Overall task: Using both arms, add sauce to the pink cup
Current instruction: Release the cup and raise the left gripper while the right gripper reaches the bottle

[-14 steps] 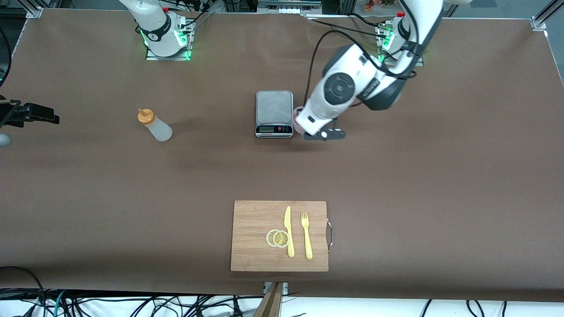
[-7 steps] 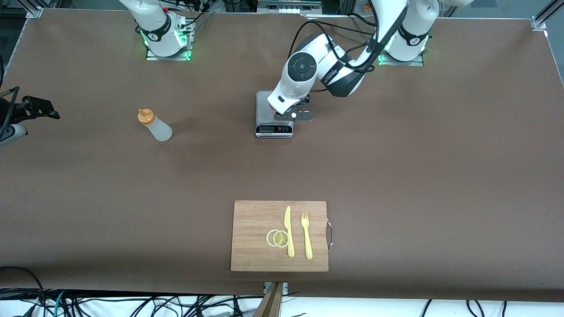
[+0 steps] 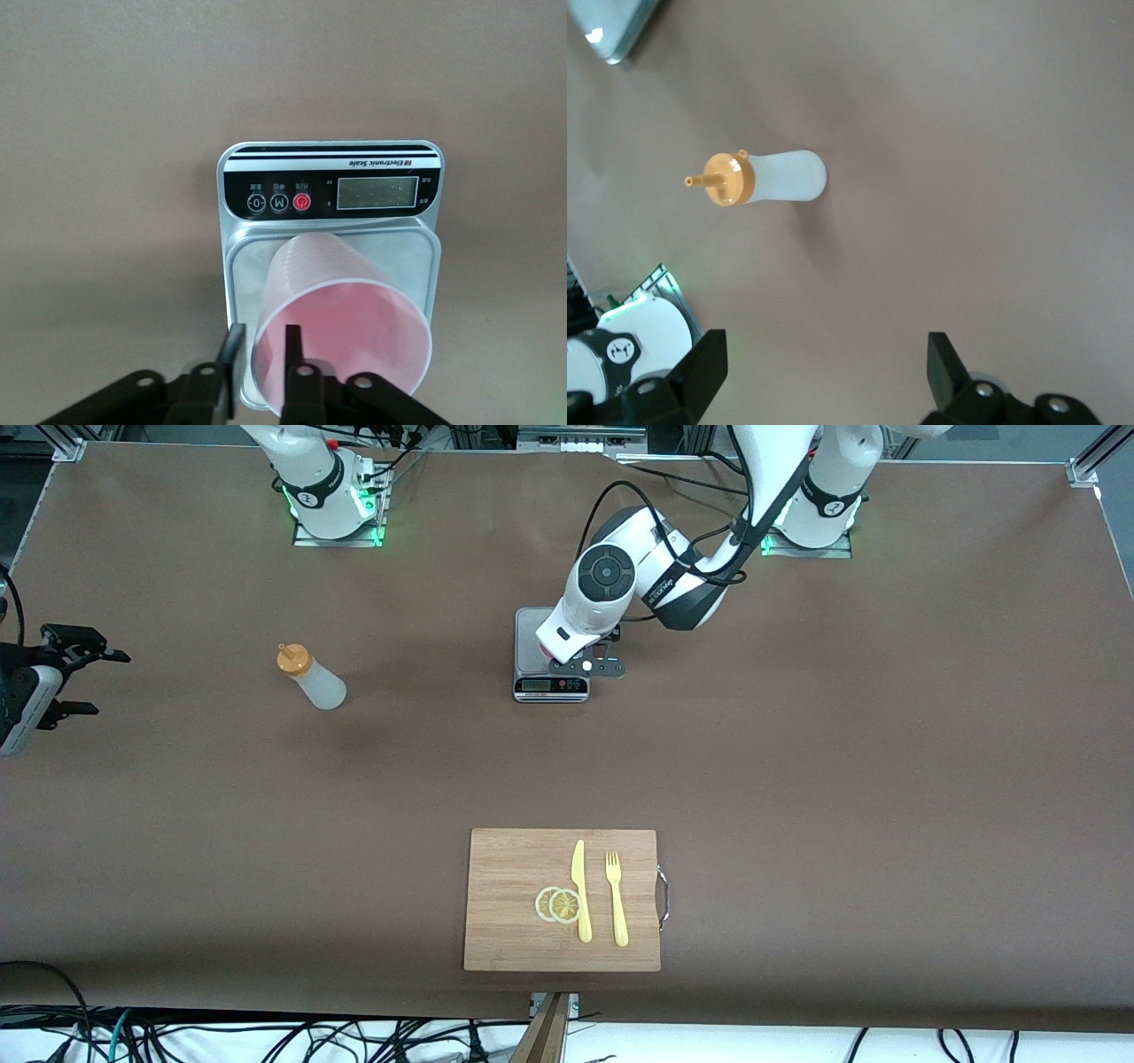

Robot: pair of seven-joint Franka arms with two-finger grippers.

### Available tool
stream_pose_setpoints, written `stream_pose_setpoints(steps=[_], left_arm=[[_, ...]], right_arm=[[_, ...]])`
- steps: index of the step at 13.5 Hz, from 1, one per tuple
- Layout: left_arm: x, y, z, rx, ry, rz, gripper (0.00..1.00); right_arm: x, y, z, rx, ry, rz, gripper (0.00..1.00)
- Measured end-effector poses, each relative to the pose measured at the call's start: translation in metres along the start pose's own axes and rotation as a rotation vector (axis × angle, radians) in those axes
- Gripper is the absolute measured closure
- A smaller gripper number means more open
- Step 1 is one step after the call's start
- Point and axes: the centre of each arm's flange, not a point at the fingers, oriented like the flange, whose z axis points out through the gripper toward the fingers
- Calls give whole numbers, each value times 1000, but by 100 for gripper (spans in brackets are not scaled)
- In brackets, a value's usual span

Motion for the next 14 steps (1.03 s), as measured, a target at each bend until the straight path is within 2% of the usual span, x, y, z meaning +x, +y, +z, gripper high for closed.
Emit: stream_pose_setpoints(steps=[4,7,9,11,14], left_arm=[[1,3,-11,-7,7,6,33],[13,-5,-62,0,-4,-7,1],[34,-24,-114,-4,-11,-37,0],[68,-66,-155,-22,-4,-43,0],[139,-189,-182,-15,0,-9,0]], right_arm=[[0,16,37,144,89,-144,0],[-5,31,74,259,158,-204,0],[-13,39,99,318,204,-225,0],[-22,42,122,378,269,-233,0],[-29,41,145,435,336,-236,0]])
